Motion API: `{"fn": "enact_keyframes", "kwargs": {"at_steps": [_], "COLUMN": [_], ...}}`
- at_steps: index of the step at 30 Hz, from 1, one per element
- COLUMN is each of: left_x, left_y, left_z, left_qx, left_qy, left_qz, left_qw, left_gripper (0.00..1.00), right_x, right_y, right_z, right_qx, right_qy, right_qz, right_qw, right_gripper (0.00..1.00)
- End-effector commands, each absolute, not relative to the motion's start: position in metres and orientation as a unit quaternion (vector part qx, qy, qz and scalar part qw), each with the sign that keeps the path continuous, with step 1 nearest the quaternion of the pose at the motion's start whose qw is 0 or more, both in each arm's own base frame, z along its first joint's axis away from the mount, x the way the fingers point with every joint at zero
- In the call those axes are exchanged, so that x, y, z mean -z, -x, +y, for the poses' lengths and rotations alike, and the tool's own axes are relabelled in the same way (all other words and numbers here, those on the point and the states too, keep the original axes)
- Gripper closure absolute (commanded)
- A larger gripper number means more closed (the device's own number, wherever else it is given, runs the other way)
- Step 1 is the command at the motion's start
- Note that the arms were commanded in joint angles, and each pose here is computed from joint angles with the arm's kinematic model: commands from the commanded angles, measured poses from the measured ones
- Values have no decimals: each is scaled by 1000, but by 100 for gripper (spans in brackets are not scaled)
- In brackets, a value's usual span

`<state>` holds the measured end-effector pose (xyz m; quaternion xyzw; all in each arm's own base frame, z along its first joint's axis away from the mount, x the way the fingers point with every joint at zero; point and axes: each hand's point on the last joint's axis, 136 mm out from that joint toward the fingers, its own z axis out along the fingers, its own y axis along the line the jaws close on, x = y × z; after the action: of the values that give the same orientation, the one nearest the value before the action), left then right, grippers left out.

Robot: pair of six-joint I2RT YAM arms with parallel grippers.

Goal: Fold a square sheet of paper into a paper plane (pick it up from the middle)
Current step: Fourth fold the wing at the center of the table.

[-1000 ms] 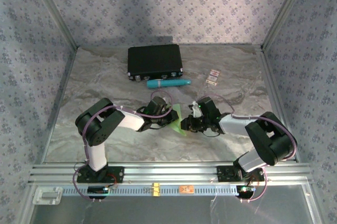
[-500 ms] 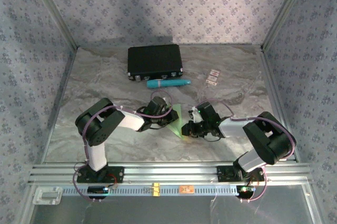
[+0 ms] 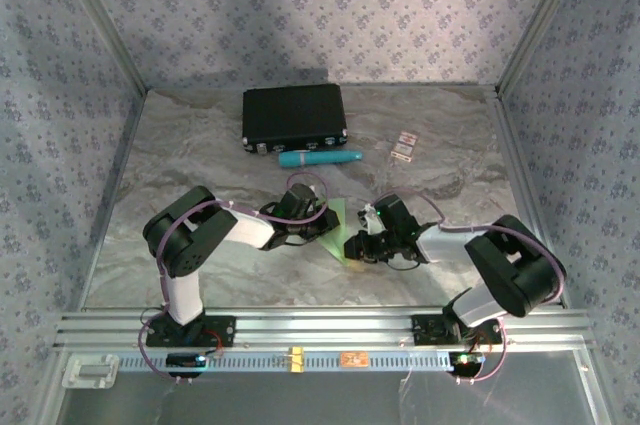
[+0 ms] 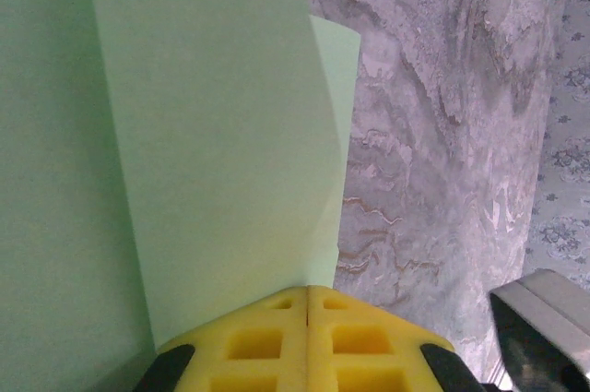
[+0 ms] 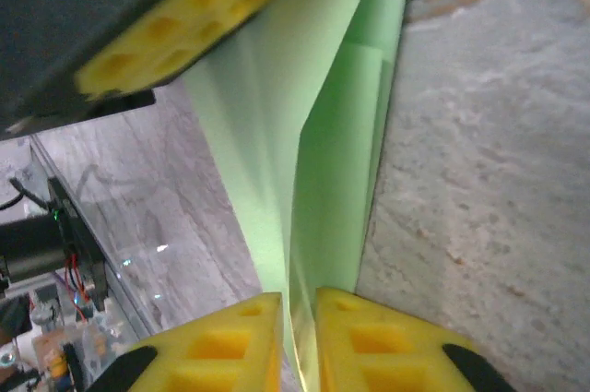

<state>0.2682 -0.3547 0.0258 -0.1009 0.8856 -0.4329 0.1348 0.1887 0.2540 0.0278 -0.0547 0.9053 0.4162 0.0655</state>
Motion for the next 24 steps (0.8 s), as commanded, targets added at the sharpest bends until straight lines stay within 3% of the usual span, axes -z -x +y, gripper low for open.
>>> {"fn": "enact_keyframes", "kwargs": {"at_steps": [1,4,9,13,15,24], "left_x": [-3,-3,-5,-5,-6,-5], "left_y": [-258,-258,-258,-258,-259,-259], "left_z": [-343,-343,-344,-344,-344,-343], "left_qx": [400,401,403,404,404,402], "left_qy": [109,107,107,106,107,111], "left_qz": [902,902,901,901,900,901], "left_qw": [118,118,118,118,119,120], "left_gripper": [96,96,96,96,96,96], "right_x": [-42,-47,-47,-41,-40,-26], "right_y": [-199,-209,-217,-216,-215,-201], "right_z": [254,255,258,261,262,258], "right_qx": [-414,-414,-415,-418,-420,-412], "right_qy": [53,48,42,36,36,33], "right_qz": [905,905,905,905,904,909], "right_qw": [81,90,87,74,71,53], "right_gripper": [74,67,67,72,82,92]}}
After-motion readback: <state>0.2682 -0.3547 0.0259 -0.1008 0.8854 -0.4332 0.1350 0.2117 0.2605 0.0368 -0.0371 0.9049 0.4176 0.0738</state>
